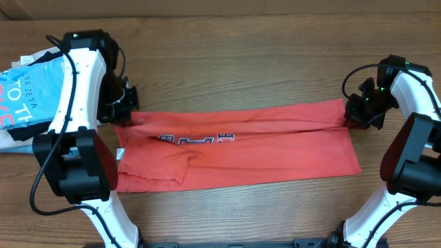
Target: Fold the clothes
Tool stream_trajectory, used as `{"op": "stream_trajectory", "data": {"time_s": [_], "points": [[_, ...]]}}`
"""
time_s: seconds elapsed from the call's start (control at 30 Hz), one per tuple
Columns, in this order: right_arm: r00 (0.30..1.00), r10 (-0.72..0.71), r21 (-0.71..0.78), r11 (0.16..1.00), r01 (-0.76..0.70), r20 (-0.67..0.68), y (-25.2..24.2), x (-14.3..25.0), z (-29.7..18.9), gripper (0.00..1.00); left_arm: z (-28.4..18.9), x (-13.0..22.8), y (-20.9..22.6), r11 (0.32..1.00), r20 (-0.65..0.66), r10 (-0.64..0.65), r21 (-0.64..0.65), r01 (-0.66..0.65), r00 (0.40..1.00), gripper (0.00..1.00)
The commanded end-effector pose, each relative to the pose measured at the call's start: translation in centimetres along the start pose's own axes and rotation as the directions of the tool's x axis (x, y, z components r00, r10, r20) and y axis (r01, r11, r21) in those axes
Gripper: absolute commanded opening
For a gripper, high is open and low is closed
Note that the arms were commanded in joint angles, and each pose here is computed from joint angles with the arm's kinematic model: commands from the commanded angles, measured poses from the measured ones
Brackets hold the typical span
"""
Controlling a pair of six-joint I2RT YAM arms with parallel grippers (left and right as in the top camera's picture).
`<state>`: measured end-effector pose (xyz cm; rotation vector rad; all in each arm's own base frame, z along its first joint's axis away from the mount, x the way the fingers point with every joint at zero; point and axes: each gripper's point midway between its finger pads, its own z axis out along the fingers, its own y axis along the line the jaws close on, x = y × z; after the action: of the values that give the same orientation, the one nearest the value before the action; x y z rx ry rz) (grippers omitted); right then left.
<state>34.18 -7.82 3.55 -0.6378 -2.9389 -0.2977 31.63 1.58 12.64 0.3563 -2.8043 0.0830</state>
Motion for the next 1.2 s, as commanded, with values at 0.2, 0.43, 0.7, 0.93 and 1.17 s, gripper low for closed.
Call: {"op": "stream_trajectory", "data": {"time_s": [0.2,0.43,0.7,0.93,1.17], "points": [[1.0,0.008,0.022,1.0,-0.008,-0.014,-0.5,0.2,-0.6,0.07,0.8,1.1,1.6,0.998,-0.035,-0.016,-0.062,0.014,0.999,0.04],[1.0,0.01,0.042,0.999,-0.009,-0.023,-0.8,0.4,-0.6,0.07,2.2,2.1,2.4,0.995,-0.093,-0.021,-0.101,0.012,0.995,0.04],[0.999,0.012,0.043,0.999,-0.011,-0.03,-0.9,0.6,-0.6,0.07,3.0,2.7,2.6,0.994,-0.124,-0.027,-0.113,0.013,0.992,0.04],[1.0,0.01,0.046,0.999,-0.009,-0.022,-0.9,0.4,-0.6,0.07,3.3,3.1,1.8,0.998,-0.148,-0.019,-0.066,0.009,0.989,0.04],[1.0,0.011,0.085,0.996,-0.009,-0.019,-1.6,0.3,-0.6,0.07,4.3,4.1,1.9,0.997,-0.197,-0.021,-0.071,0.007,0.98,0.04]]}}
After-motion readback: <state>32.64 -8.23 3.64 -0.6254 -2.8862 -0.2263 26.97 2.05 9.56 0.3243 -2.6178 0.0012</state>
